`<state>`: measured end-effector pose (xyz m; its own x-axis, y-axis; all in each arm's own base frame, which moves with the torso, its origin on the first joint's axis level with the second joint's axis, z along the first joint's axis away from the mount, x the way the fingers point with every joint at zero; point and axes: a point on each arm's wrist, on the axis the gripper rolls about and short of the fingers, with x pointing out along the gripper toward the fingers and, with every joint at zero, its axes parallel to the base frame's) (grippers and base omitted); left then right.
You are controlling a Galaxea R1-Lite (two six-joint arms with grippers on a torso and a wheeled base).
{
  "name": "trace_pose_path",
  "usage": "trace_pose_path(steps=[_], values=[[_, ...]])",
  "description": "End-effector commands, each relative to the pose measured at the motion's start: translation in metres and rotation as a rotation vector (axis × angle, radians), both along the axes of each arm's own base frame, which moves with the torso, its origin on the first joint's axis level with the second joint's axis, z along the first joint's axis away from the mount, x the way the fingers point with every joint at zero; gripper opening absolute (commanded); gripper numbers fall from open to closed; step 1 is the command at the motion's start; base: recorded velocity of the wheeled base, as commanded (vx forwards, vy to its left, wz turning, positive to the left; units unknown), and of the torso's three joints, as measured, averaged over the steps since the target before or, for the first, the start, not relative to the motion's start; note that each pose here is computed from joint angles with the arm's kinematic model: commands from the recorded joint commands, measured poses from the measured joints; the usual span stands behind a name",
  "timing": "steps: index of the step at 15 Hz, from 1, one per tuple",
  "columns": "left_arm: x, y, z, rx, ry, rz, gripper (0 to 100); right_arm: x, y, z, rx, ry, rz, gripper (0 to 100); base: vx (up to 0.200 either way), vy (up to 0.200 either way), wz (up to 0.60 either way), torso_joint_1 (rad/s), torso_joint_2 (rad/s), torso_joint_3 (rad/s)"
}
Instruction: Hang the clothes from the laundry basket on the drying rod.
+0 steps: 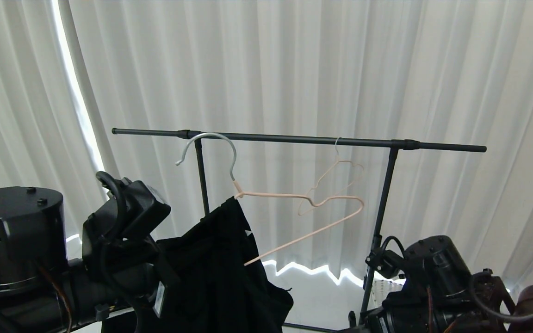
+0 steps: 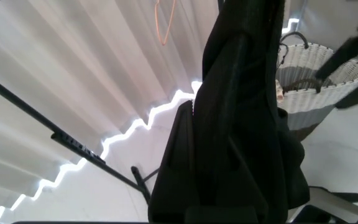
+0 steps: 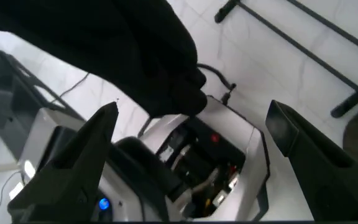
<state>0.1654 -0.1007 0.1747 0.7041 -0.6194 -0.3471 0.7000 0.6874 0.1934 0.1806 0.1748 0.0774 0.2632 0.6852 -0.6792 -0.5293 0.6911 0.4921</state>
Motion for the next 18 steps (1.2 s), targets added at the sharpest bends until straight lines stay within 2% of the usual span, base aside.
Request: trace_pose_path(steps=[1,2,5,8,11,13,15,18], values=[[-0.001,-0.002,0.000,-0.004,0.000,-0.021,0,0.008,0.008,0.055,0.098,-0.083,-0.002,100,0.000,0.000,0.00,0.000,0.00,0.000],[-0.001,-0.002,0.001,-0.007,0.000,-0.029,0,0.014,0.017,0.054,0.115,-0.065,-0.025,100,0.000,0.000,0.00,0.000,0.00,0.000],[0.002,-0.004,0.007,-0.018,-0.017,-0.032,0,0.024,0.040,0.051,0.232,-0.069,-0.078,100,0.000,0.000,0.00,0.000,0.00,0.000],[0.013,-0.007,0.008,-0.023,-0.008,-0.013,0,0.020,0.057,0.042,0.238,-0.114,-0.088,100,0.000,0.000,0.00,0.000,0.00,0.000],[0.019,-0.008,0.008,-0.030,0.002,0.003,0,0.021,0.062,0.042,0.268,-0.129,-0.085,100,0.000,0.000,0.00,0.000,0.00,0.000],[0.027,-0.010,0.008,-0.049,-0.031,0.010,0,0.022,0.066,0.039,0.270,-0.144,-0.094,100,0.000,0.000,0.00,0.000,0.00,0.000],[0.033,-0.014,0.009,-0.075,-0.056,0.013,0,0.030,0.073,0.032,0.281,-0.185,-0.153,100,0.000,0.000,0.00,0.000,0.00,0.000],[0.033,-0.014,0.010,-0.083,-0.067,0.015,0,0.032,0.074,0.031,0.310,-0.178,-0.216,100,0.000,0.000,0.00,0.000,0.00,0.000]])
